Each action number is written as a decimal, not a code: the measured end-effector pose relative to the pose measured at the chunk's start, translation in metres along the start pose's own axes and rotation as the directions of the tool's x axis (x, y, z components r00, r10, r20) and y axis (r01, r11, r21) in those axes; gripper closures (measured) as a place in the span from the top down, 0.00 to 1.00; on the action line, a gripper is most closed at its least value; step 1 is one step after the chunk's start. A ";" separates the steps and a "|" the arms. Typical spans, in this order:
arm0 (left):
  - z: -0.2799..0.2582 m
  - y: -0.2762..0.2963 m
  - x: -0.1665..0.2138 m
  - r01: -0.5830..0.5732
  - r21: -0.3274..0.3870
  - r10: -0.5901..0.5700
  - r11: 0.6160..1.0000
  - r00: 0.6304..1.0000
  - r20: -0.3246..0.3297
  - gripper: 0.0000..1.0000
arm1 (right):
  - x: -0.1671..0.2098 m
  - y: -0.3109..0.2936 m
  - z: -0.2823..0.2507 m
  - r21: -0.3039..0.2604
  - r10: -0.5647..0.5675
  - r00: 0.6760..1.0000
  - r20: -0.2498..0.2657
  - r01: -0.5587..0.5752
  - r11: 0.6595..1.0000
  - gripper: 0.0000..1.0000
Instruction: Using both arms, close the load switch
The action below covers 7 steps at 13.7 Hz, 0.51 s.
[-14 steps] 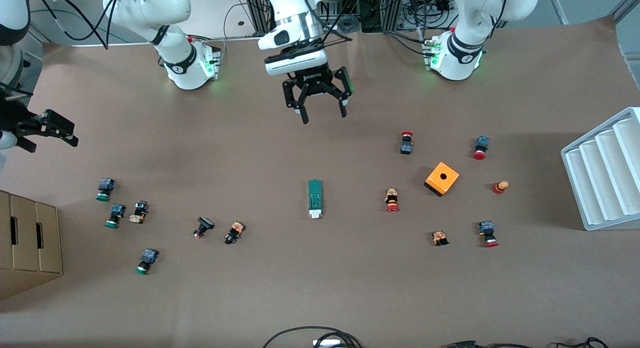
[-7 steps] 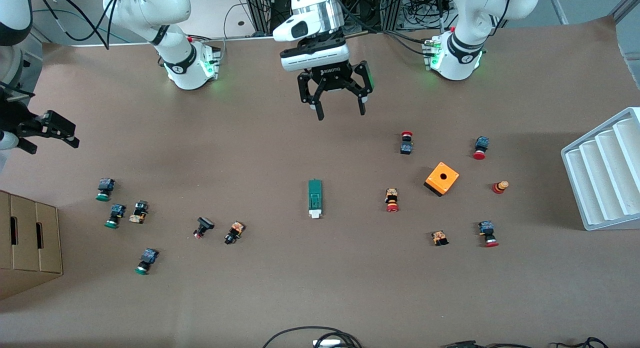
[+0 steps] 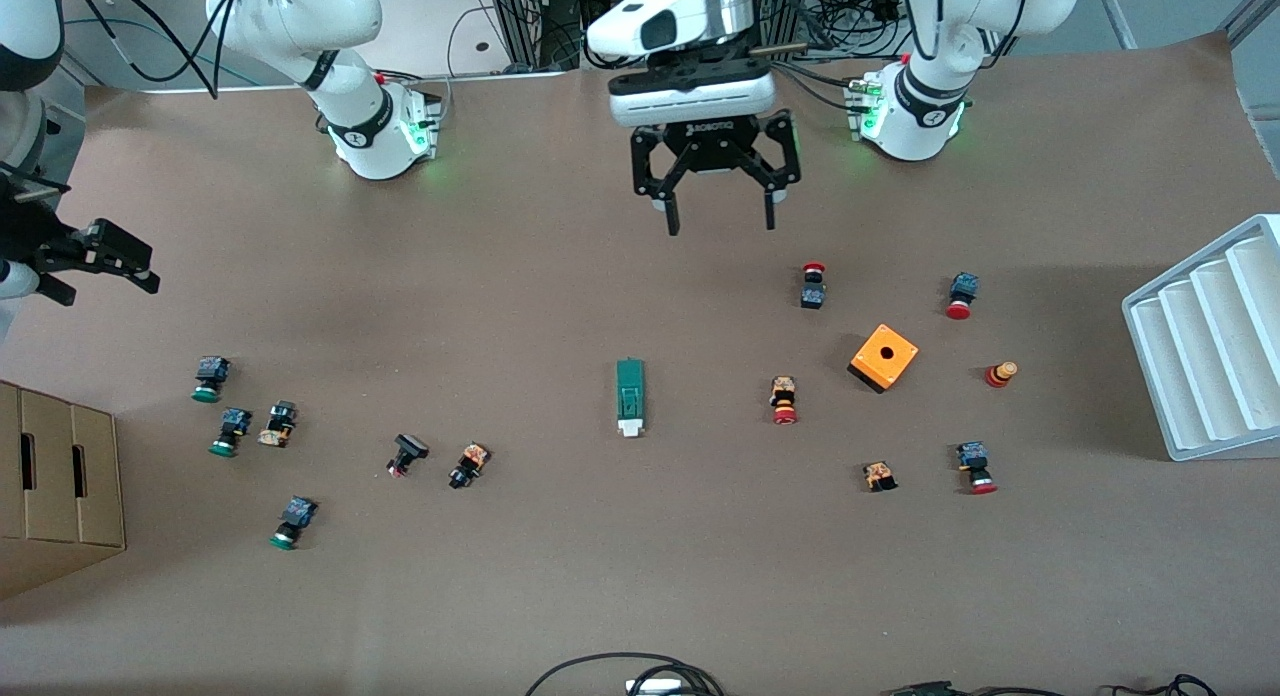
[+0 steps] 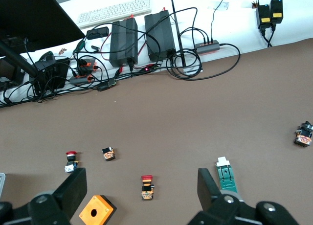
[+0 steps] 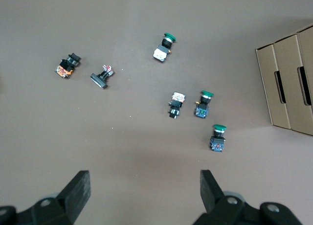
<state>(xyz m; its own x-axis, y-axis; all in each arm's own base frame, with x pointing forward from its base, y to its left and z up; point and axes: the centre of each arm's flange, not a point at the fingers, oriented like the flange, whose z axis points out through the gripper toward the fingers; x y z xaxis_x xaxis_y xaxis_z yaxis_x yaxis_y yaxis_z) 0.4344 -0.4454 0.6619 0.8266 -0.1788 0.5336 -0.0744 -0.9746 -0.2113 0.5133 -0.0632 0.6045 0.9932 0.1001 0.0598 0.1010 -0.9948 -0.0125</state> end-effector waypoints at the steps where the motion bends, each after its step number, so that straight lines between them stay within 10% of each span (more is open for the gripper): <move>1: 0.000 -0.008 0.004 0.017 -0.001 -0.017 1.000 1.000 0.009 1.00 | 0.000 0.000 0.000 0.000 0.001 1.000 0.001 -0.001 1.000 1.00; 7: -0.005 -0.082 0.043 0.096 -0.003 -0.095 0.995 0.989 0.109 1.00 | 0.000 0.001 0.000 0.000 0.001 1.000 0.000 -0.001 1.000 1.00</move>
<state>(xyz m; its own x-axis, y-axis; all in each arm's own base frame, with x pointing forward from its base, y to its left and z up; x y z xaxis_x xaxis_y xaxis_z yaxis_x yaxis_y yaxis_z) 0.4730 -0.3736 0.7061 0.8857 -0.0695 0.4589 0.0034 -0.9877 -0.1563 0.5131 -0.0645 0.6045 0.9933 0.0995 0.0595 0.1005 -0.9949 -0.0128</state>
